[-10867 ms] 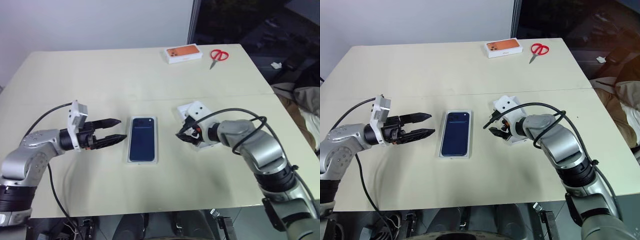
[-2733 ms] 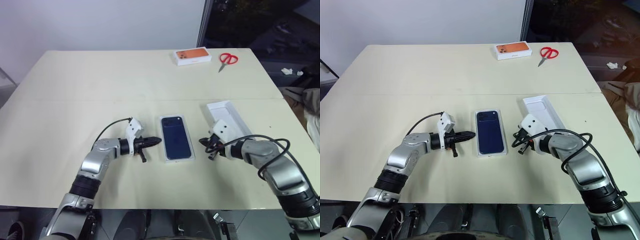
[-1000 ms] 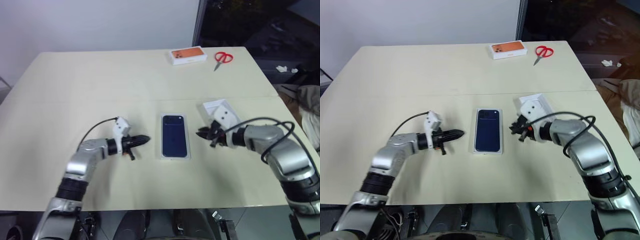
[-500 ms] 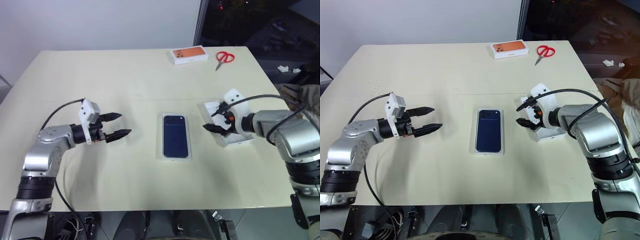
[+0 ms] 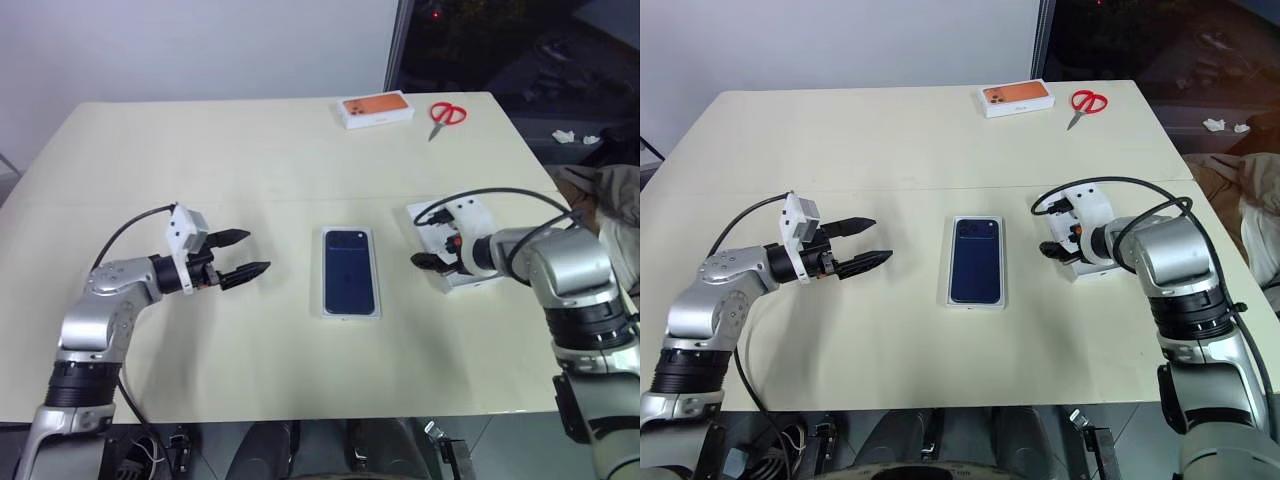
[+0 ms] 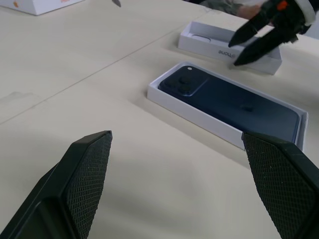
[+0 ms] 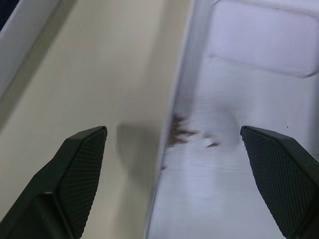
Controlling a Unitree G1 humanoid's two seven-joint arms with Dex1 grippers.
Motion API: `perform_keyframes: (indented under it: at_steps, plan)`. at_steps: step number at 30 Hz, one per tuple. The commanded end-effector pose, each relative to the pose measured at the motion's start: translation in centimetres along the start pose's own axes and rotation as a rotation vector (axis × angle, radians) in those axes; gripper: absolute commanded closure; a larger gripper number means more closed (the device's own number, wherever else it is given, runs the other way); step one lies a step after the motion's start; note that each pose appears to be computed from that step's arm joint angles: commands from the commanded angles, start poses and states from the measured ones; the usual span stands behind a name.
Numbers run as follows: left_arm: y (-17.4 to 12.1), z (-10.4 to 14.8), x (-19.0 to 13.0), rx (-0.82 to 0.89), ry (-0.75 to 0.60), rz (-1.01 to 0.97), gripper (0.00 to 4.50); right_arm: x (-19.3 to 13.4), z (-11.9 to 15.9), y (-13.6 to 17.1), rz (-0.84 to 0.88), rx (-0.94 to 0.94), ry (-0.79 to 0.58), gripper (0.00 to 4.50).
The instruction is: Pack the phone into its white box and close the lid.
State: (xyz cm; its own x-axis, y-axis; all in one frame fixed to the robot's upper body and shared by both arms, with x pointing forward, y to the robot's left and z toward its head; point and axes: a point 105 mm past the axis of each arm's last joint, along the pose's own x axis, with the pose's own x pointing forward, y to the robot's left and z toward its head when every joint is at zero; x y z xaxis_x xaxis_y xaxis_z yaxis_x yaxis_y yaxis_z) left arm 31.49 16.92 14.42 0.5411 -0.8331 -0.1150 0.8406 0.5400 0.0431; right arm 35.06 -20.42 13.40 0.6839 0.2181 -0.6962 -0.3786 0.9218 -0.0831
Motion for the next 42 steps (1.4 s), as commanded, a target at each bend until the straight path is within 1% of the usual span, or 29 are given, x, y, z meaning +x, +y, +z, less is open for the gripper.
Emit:
perform_keyframes:
  at_steps: [1,3,8,14,15,16,20,22,23,24,26,29,31,33,35,37,38,40,41,42]
  plan:
    - [-0.3,0.9,-0.1,0.028,-0.033,-0.001,0.12,-0.6,0.8,0.4,0.016,0.076,0.015,0.0]
    - [-0.4,0.8,0.0,0.026,-0.033,0.001,0.12,-0.8,1.1,0.8,0.027,0.098,0.034,0.0]
    - [-0.5,0.7,0.1,0.024,-0.039,0.006,0.12,-1.1,1.5,1.0,0.014,0.056,0.05,0.0]
    - [-0.6,0.8,0.3,0.031,-0.045,0.009,0.12,-0.7,1.1,1.0,0.007,0.087,0.059,0.0]
    - [-0.6,0.8,0.3,0.031,-0.046,0.01,0.0,-0.6,0.9,1.1,0.01,0.084,0.065,0.54]
    - [-0.6,0.8,0.3,0.031,-0.047,0.011,0.0,-0.5,0.8,1.2,0.009,0.081,0.069,0.78]
    - [-0.7,0.8,0.3,0.033,-0.049,0.011,0.0,-0.2,0.4,1.5,-0.003,0.07,0.079,2.86]
    - [-0.7,0.8,0.4,0.033,-0.05,0.011,0.0,0.1,0.1,1.8,0.003,0.072,0.085,3.8]
    - [-0.7,0.8,0.4,0.032,-0.05,0.012,0.0,0.2,-0.2,2.0,0.007,0.073,0.09,4.38]
    - [-0.7,0.8,0.4,0.032,-0.049,0.013,0.0,0.4,-0.5,2.0,0.007,0.074,0.099,4.45]
    - [-0.6,0.8,0.3,0.033,-0.049,0.016,0.0,0.6,-1.1,2.0,-0.003,0.078,0.114,4.45]
    - [-0.5,0.8,0.2,0.033,-0.049,0.023,0.0,0.3,-0.8,1.8,-0.013,0.074,0.102,4.45]
    - [-0.4,0.9,0.1,0.031,-0.051,0.029,0.0,0.0,0.6,1.7,-0.011,0.103,0.045,4.45]
    - [-0.2,0.9,0.0,0.028,-0.053,0.033,0.0,-0.4,1.9,2.1,0.007,0.035,-0.03,4.45]
    - [-0.1,1.0,-0.1,0.032,-0.051,0.037,0.0,-0.7,2.6,2.3,0.04,0.025,-0.06,4.45]
    - [0.0,0.9,-0.1,0.034,-0.049,0.038,0.0,-1.4,4.1,3.1,0.126,-0.006,-0.118,4.45]
    - [0.1,1.0,-0.2,0.033,-0.048,0.038,0.0,-1.8,4.8,3.7,0.191,0.042,-0.142,4.45]
    - [0.2,1.0,-0.2,0.03,-0.049,0.038,0.0,-2.8,6.5,4.3,0.259,0.098,-0.213,4.45]
    - [0.3,1.1,-0.2,0.032,-0.051,0.04,0.0,-3.7,8.4,4.9,0.331,0.175,-0.301,4.45]
    - [0.4,1.2,-0.2,0.033,-0.052,0.042,0.0,-4.2,9.5,5.2,0.379,0.227,-0.358,4.45]
